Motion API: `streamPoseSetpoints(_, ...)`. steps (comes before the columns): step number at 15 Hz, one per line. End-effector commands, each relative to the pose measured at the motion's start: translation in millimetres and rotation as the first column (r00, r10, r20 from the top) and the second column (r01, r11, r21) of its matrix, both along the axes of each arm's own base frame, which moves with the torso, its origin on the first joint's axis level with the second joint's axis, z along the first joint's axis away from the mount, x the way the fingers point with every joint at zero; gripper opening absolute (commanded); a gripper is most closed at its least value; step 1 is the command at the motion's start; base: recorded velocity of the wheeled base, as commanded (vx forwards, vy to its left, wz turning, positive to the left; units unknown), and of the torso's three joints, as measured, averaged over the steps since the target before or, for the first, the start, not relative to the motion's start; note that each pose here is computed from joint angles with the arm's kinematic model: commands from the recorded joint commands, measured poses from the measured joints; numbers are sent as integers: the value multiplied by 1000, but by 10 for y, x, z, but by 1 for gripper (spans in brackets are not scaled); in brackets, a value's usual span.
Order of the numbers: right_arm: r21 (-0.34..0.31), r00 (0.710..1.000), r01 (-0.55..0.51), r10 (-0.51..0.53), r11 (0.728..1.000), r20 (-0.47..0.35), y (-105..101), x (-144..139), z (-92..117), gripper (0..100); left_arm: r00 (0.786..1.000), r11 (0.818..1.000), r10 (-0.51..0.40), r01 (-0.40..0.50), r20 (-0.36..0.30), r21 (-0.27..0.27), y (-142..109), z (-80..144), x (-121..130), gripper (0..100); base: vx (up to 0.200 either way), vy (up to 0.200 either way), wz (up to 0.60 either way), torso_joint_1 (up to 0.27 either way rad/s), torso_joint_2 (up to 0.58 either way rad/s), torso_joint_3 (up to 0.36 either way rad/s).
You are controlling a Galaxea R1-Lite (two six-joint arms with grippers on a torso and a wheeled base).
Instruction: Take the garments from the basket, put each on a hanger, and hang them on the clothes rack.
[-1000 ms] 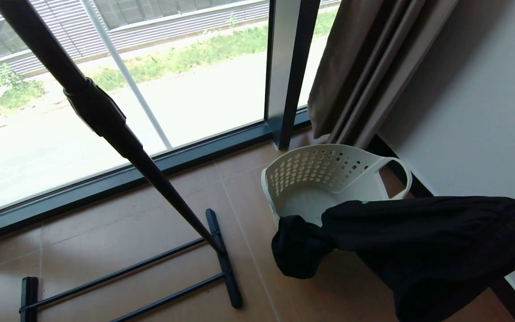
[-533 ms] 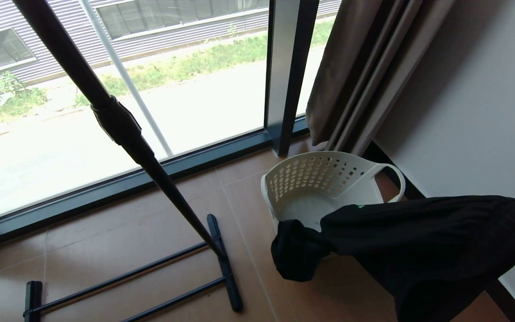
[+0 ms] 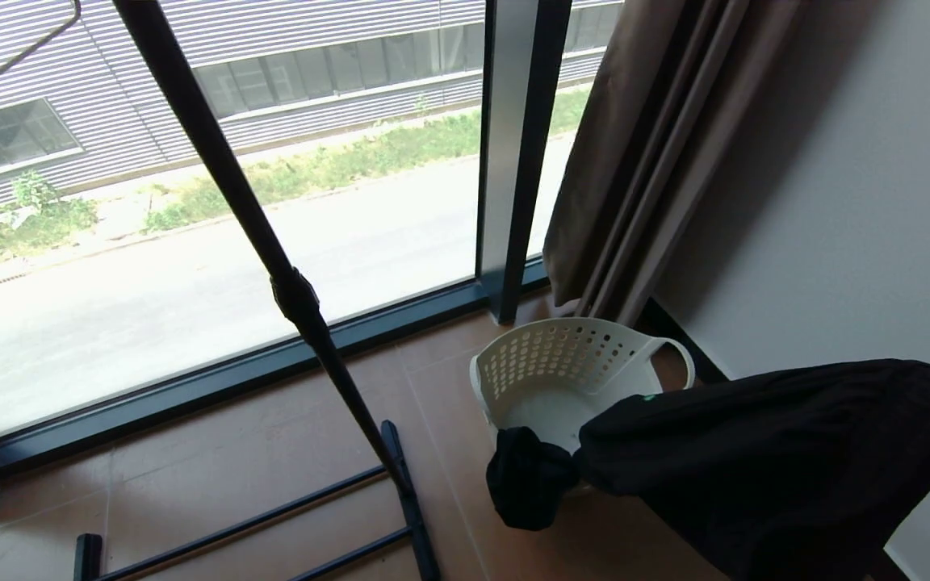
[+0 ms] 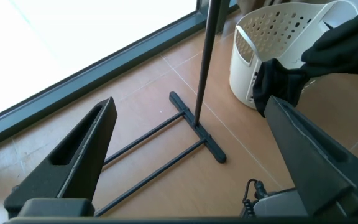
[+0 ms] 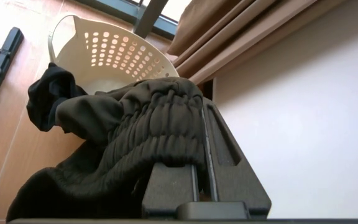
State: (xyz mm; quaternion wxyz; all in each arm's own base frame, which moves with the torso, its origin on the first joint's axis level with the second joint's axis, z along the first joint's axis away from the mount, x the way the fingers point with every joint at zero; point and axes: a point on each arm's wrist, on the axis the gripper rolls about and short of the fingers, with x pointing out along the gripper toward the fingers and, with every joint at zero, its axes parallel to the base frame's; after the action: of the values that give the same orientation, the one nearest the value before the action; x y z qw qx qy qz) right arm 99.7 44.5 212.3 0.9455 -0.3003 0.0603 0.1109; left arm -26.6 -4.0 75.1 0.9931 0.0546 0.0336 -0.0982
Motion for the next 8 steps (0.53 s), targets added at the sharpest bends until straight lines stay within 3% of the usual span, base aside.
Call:
streamPoseSetpoints(1, -2, 1000, 0, 0, 1000, -3, 3, 5, -7, 0, 1000, 1000, 1, -1, -1, 0, 0, 3, 0, 100, 0, 0, 0, 41, -129, 80)
streamPoseSetpoints(8, -3, 1000, -2, 2, 1000, -6, 1, 1, -16, 0, 1000, 1000, 1, -1, -2, 0, 0, -1, 1, 100, 0, 0, 0, 8, -21, 179)
